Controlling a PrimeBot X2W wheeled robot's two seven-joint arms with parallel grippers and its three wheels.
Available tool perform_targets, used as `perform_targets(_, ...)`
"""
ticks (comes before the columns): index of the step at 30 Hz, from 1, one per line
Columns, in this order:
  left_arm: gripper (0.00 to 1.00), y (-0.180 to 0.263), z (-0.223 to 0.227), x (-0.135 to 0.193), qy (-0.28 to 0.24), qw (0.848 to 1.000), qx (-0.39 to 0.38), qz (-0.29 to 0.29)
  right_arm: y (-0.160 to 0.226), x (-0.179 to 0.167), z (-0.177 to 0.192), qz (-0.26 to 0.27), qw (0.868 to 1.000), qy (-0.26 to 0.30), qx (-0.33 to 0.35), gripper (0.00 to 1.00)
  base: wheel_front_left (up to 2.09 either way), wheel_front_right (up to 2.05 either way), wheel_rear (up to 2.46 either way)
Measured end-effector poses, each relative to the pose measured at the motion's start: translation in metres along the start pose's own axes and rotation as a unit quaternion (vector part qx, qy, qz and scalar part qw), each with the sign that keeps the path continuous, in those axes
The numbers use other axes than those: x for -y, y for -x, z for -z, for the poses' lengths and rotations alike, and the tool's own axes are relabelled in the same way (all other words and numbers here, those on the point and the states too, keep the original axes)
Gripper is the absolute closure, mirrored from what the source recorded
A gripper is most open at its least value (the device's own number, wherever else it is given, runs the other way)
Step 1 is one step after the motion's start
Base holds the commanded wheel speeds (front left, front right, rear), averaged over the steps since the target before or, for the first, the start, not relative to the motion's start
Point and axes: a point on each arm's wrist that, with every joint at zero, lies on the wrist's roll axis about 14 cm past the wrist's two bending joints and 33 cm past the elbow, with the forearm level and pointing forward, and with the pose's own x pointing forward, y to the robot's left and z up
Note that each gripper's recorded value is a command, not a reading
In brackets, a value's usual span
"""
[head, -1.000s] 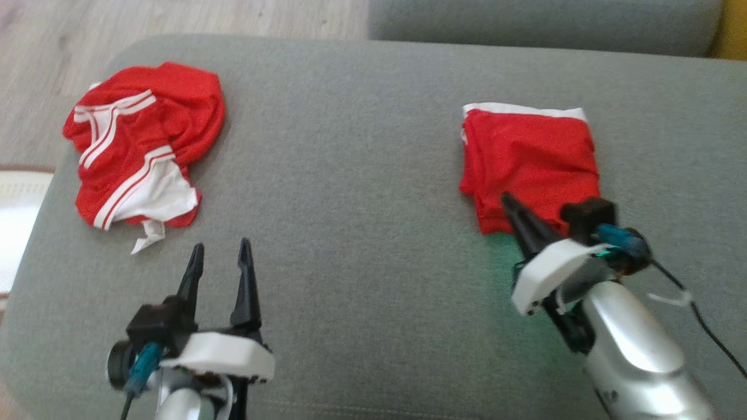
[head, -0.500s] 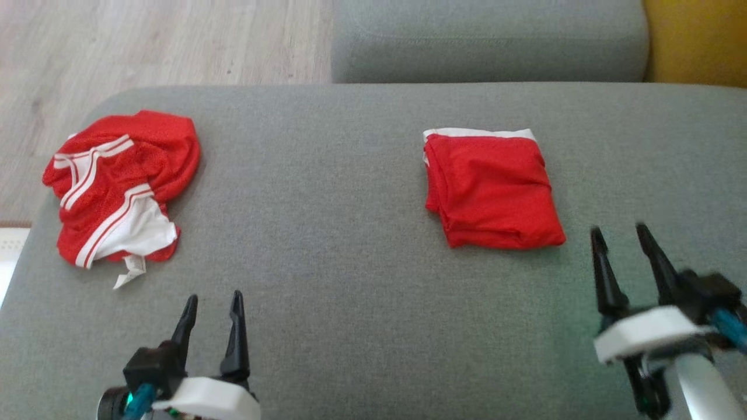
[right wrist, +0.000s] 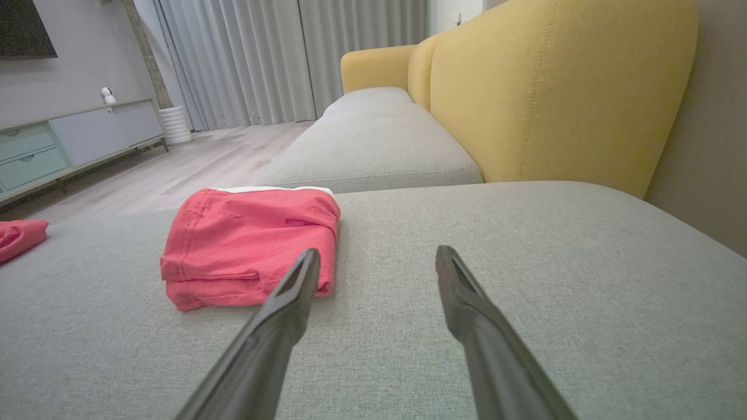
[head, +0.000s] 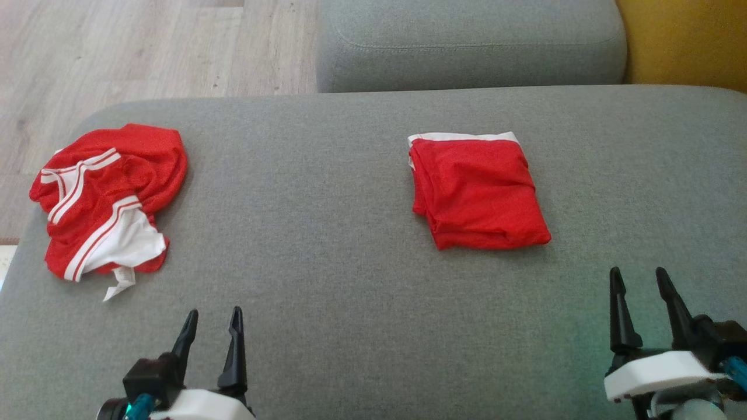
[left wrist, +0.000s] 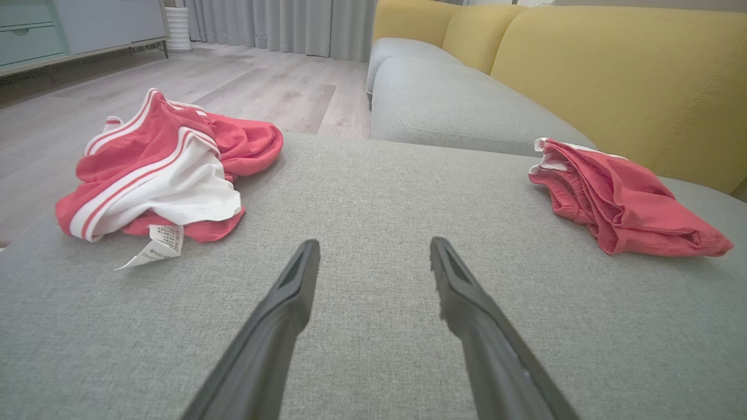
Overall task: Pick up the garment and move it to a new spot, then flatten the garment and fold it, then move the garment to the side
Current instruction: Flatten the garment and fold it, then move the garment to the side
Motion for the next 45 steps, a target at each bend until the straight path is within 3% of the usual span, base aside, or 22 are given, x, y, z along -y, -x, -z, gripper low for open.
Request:
perform_targets(12,0.00,0.001,0.003,-0.002,0.000,1.000,-0.005,-0.004,-0.002,-0.010,0.006,-0.009,1.000,-0.009,-0.009,0.00,0.00,0.00,0.00)
perform_targets(17,0.00,-0.001,0.005,-0.002,0.000,1.000,-0.009,-0.003,-0.004,-0.029,0.020,-0.031,0.997,-0.049,-0.046,0.00,0.00,0.00,0.00)
perform_targets(21,0.00,-0.004,0.011,0.001,0.000,1.000,-0.021,0.000,-0.033,-0.043,0.005,-0.062,0.993,-0.072,-0.073,0.00,0.00,0.00,0.00)
perform_targets(26,0.00,-0.015,0.015,0.005,0.002,1.000,-0.029,0.006,-0.083,-0.035,-0.024,-0.072,0.989,-0.073,-0.110,0.00,0.00,0.00,0.00)
perform_targets(35,0.00,-0.035,0.020,0.005,0.020,0.999,-0.040,-0.006,-0.134,-0.038,0.031,-0.079,0.956,-0.064,-0.275,0.00,0.00,0.00,0.00)
perform_targets(41,0.00,-0.028,0.028,-0.008,0.024,0.998,-0.055,-0.034,-0.135,-0.048,0.079,-0.079,0.925,-0.072,-0.364,0.00,0.00,0.00,0.00)
perform_targets(43,0.00,-0.026,0.028,-0.012,0.023,0.997,-0.055,-0.043,-0.135,-0.050,0.084,-0.079,0.921,-0.075,-0.375,0.00,0.00,0.00,0.00)
perform_targets(45,0.00,-0.025,0.026,-0.012,0.023,0.997,-0.052,-0.044,-0.137,-0.051,0.081,-0.078,0.921,-0.080,-0.373,1.00,0.00,0.00,0.00)
